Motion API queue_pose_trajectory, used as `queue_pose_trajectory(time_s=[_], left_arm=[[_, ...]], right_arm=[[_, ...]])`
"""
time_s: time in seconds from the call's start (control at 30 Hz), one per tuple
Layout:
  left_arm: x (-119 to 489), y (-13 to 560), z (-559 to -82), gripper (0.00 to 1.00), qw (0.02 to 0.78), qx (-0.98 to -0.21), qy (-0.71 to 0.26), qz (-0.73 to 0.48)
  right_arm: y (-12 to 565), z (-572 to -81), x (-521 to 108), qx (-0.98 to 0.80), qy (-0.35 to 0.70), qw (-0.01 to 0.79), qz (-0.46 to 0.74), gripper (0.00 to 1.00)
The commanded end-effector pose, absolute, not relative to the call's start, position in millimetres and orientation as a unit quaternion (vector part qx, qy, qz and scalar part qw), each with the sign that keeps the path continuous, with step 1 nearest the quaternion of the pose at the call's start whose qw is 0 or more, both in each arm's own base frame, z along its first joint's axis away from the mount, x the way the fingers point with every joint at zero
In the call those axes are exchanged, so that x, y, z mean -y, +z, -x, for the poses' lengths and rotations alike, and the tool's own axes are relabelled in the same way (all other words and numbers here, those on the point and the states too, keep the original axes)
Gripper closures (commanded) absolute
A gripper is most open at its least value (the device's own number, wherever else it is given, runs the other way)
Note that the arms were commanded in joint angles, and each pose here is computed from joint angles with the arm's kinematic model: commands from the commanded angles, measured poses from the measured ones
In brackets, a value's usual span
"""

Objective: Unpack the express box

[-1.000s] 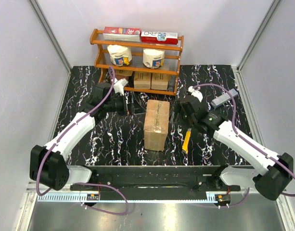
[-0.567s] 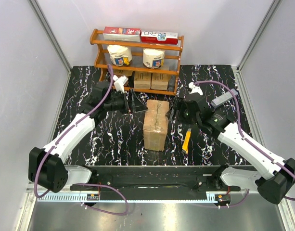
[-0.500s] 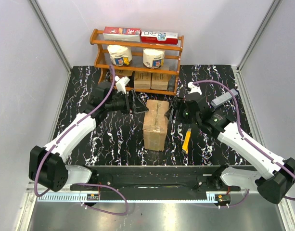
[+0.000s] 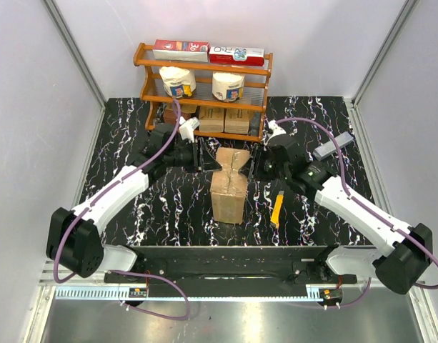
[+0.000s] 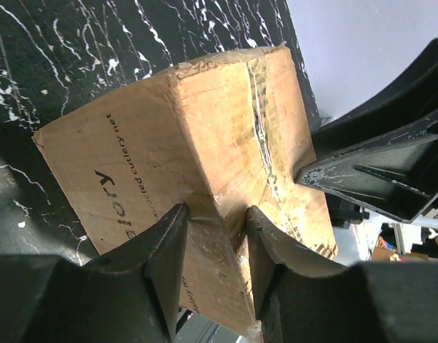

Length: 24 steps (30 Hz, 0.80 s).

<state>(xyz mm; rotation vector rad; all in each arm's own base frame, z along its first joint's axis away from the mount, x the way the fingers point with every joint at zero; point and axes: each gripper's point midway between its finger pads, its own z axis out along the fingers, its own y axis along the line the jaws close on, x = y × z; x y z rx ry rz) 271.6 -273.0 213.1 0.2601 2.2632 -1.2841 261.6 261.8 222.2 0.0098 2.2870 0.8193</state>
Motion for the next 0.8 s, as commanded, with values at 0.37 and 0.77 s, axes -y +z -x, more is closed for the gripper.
queue_pose_trajectory(time_s=[0.37,0.77], left_arm=[[269,277,-282,0.64,0.340,-0.820,-0.438,-0.142],[240,241,-295,0.41,0.328,-0.863,-0.371,-0.098]], right_arm=[[287,-287,-346,-0.822,0.444,0.350,0.073,0.68],[262,-313,-339,-0.861,0.369,0.348,0.032,0.37]])
